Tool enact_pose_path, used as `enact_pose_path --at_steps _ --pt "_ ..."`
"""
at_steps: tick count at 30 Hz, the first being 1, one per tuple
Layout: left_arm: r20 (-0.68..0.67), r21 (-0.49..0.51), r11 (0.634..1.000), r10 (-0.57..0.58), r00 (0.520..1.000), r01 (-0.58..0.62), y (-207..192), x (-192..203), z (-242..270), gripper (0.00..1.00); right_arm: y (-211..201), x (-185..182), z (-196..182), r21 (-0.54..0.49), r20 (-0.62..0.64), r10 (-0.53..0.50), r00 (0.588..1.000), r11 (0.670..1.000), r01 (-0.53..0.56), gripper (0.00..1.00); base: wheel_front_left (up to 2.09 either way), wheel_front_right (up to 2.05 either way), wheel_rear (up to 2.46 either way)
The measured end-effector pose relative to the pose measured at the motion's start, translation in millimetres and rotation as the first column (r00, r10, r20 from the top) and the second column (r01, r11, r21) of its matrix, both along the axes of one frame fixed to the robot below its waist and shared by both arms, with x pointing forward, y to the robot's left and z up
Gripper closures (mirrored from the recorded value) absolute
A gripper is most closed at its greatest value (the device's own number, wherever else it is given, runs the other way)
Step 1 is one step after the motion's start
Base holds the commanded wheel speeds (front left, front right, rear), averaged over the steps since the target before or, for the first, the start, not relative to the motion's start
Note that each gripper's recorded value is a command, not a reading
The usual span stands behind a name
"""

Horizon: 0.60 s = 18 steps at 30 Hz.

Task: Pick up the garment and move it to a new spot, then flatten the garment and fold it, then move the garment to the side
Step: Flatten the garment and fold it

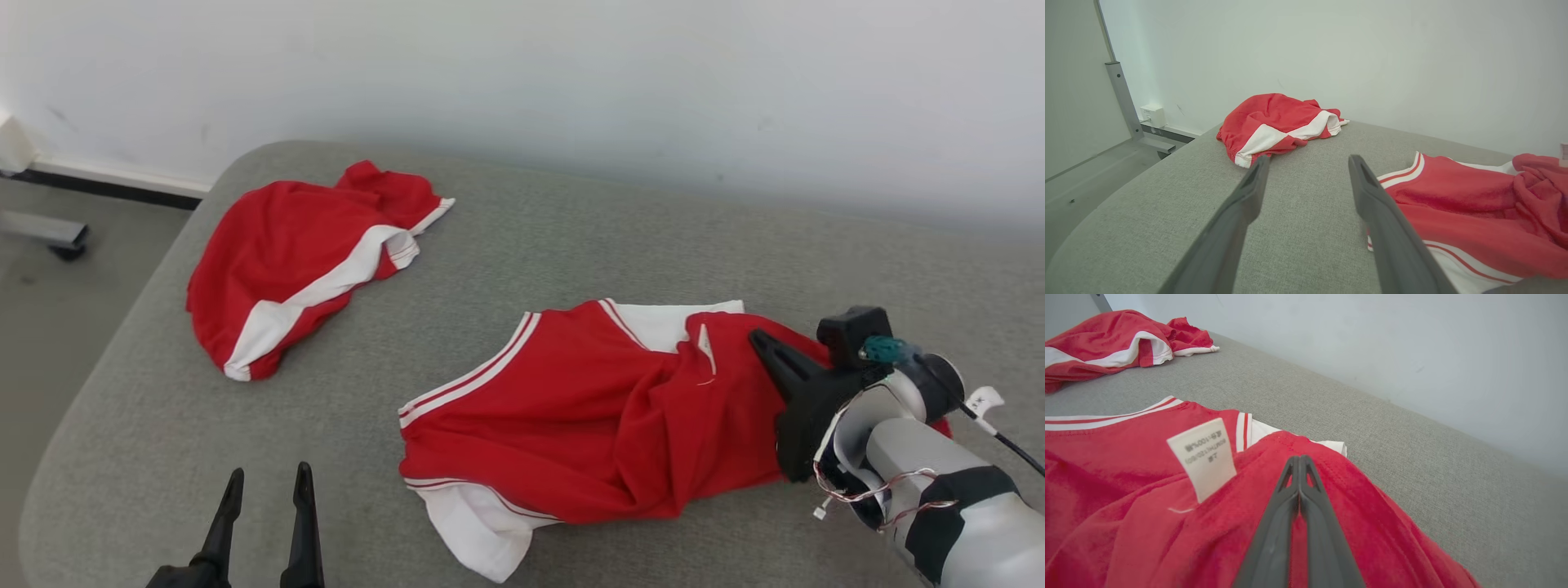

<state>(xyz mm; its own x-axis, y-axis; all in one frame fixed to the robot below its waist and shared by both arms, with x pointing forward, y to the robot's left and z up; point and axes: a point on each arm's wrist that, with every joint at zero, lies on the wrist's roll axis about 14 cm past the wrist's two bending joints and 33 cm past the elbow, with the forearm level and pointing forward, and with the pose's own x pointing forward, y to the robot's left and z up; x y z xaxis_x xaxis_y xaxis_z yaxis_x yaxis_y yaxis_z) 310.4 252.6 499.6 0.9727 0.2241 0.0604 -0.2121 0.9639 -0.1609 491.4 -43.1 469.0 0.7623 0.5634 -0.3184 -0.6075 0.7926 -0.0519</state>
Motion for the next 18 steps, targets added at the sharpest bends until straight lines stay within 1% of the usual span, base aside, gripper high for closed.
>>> enact_pose_path --at_steps 2,3,4,8,10,12,16,18 --pt "0.001 -0.001 1.000 -0.018 1.000 0.018 -5 3 0 0.00 -8 -2 8 0.027 0.038 -0.011 0.999 1.000 0.010 1.00 0.00 0.00 0.00" --pt "0.007 0.000 1.000 -0.026 1.000 0.026 -7 5 1 0.00 -13 -1 16 0.047 0.061 -0.023 0.998 0.999 0.020 0.55 0.00 0.00 0.00" --pt "0.012 0.000 0.999 -0.033 0.999 0.033 -9 7 3 0.00 -18 -1 22 0.065 0.079 -0.036 0.996 0.997 0.031 0.00 0.00 0.00 0.00" --pt "0.018 0.003 0.998 -0.059 0.998 0.059 -17 8 4 0.00 -38 -5 44 0.150 0.124 -0.103 0.987 0.985 0.084 0.00 0.00 0.00 0.00" --pt "0.024 0.009 0.998 -0.069 0.997 0.069 -20 9 6 0.00 -53 -4 67 0.212 0.176 -0.152 0.973 0.971 0.114 0.00 0.00 0.00 0.00" --pt "0.029 0.017 0.997 -0.081 0.996 0.081 -23 11 8 0.00 -71 -9 79 0.252 0.214 -0.202 0.956 0.957 0.146 0.00 0.00 0.00 0.00" --pt "0.036 0.027 0.995 -0.102 0.994 0.101 -28 16 11 0.00 -114 -31 80 0.305 0.248 -0.318 0.915 0.922 0.238 0.00 0.00 0.00 0.00" --pt "0.038 0.033 0.994 -0.110 0.993 0.109 -29 18 12 0.00 -129 -44 79 0.327 0.260 -0.364 0.894 0.905 0.273 0.00 0.00 0.00 0.00"
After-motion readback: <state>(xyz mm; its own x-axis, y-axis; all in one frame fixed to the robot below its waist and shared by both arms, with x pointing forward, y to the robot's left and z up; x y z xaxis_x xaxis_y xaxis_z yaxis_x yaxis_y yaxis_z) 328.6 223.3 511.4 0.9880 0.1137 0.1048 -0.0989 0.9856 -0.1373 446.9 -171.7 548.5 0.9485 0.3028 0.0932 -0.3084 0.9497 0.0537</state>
